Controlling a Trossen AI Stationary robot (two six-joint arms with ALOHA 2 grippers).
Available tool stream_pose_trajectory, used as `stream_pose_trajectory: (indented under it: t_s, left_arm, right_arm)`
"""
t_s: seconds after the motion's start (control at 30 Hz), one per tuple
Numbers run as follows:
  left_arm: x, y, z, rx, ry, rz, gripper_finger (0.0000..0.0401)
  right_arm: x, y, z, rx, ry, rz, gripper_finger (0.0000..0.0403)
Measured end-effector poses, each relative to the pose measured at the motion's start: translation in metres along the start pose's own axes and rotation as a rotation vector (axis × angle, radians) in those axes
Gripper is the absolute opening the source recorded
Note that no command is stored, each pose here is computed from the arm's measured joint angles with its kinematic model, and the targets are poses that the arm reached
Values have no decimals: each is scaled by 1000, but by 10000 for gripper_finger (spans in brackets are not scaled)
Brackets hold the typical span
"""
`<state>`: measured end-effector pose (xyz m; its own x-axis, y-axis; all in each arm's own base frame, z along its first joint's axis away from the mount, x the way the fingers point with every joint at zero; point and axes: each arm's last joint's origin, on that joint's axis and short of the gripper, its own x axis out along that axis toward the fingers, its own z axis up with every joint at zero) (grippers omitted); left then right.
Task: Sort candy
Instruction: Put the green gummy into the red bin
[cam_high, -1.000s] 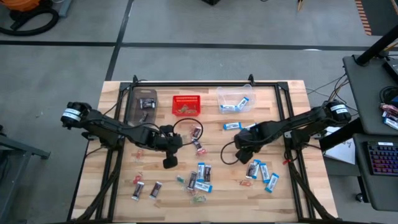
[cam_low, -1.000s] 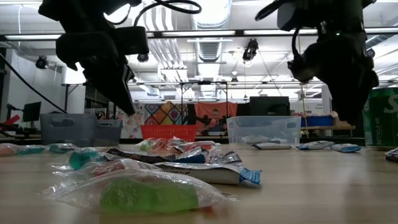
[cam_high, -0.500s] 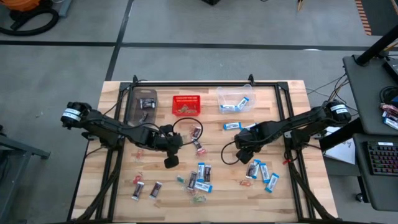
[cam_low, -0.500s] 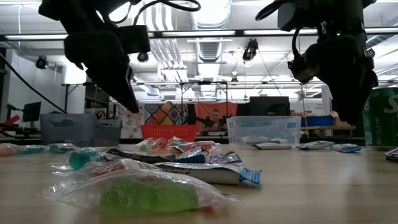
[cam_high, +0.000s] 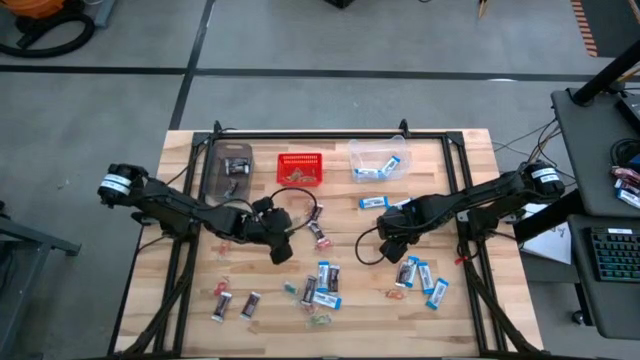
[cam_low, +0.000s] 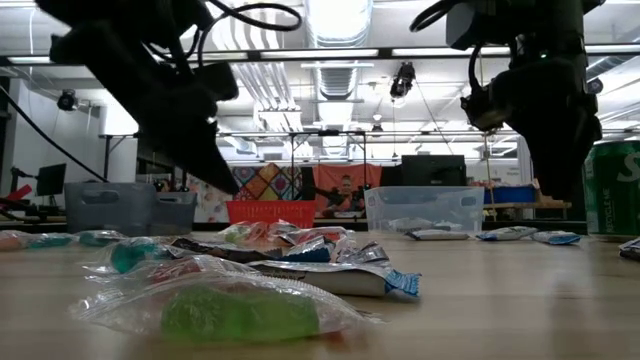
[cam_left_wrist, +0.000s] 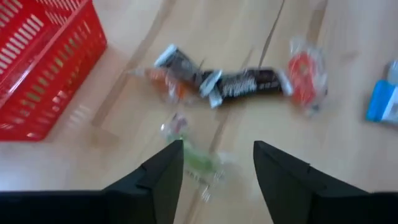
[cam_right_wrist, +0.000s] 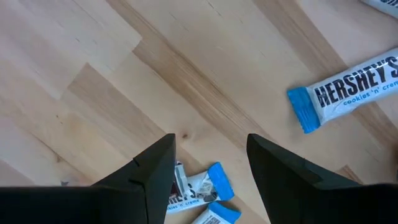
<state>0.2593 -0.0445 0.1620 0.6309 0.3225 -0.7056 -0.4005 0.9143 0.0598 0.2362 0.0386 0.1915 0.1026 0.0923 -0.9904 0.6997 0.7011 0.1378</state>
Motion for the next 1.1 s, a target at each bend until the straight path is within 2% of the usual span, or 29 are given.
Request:
stream_pose_trajectory:
  t_s: [0.13, 0.23, 0.6, 0.77, 0.9, 1.1]
  left_arm:
    - [5, 1, -5, -52, -97, 5, 178]
    - [11, 1, -9, -64, -117, 23, 177]
    - [46, -7, -30, -67, -27, 116, 164]
    - [52, -9, -33, -64, -15, 129, 158]
    - [50, -9, -33, -61, -6, 128, 128]
    - [49, -8, -33, -59, 9, 117, 40]
  right_arm:
    - [0, 0, 0, -2, -1, 0, 192]
    - [0, 0, 0, -6, -1, 0, 192]
    - [0, 0, 0, -15, -4, 5, 192]
    - [0, 1, 1, -19, -10, 11, 192]
    - [0, 1, 1, -19, -11, 12, 192]
    - [0, 1, 1, -21, -23, 7, 192]
